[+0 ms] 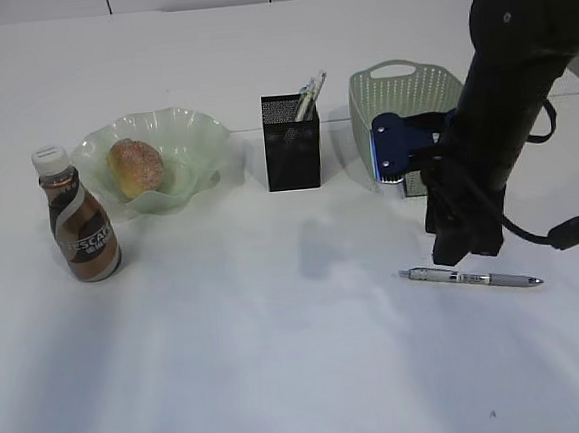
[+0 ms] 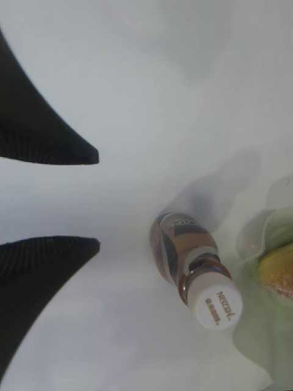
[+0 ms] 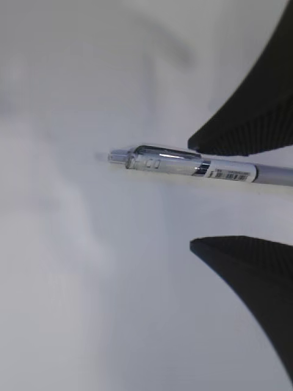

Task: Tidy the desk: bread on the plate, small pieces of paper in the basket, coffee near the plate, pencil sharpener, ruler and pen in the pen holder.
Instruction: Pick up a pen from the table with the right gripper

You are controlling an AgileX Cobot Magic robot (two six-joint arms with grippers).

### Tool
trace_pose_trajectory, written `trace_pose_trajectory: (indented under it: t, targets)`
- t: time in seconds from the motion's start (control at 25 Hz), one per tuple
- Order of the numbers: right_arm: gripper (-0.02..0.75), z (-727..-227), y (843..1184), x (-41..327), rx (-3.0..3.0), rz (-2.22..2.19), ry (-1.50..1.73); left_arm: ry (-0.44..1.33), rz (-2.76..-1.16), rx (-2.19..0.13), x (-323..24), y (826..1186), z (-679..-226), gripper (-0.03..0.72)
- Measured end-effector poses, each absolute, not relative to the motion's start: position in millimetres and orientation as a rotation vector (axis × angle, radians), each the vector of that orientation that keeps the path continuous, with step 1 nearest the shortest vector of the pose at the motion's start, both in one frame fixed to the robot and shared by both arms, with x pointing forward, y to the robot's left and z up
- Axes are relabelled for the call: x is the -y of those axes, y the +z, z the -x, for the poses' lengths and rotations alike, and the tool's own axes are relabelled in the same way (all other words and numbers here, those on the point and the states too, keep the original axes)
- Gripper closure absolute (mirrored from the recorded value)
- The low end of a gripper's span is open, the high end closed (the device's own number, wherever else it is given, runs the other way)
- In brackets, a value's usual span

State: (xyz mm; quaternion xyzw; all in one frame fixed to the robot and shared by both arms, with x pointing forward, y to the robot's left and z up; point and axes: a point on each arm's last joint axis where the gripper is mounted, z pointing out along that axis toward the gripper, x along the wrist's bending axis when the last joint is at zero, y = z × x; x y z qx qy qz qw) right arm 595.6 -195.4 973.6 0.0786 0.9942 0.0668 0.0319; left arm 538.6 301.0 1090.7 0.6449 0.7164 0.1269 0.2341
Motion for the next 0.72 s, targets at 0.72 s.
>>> trace_pose_trajectory:
  t: [0.72]
  targets:
    - [0.382,-615,928,219,-3.107,-0.334,0.223,0.338,-1.774,-1.966,-301,1088,-538,0.413]
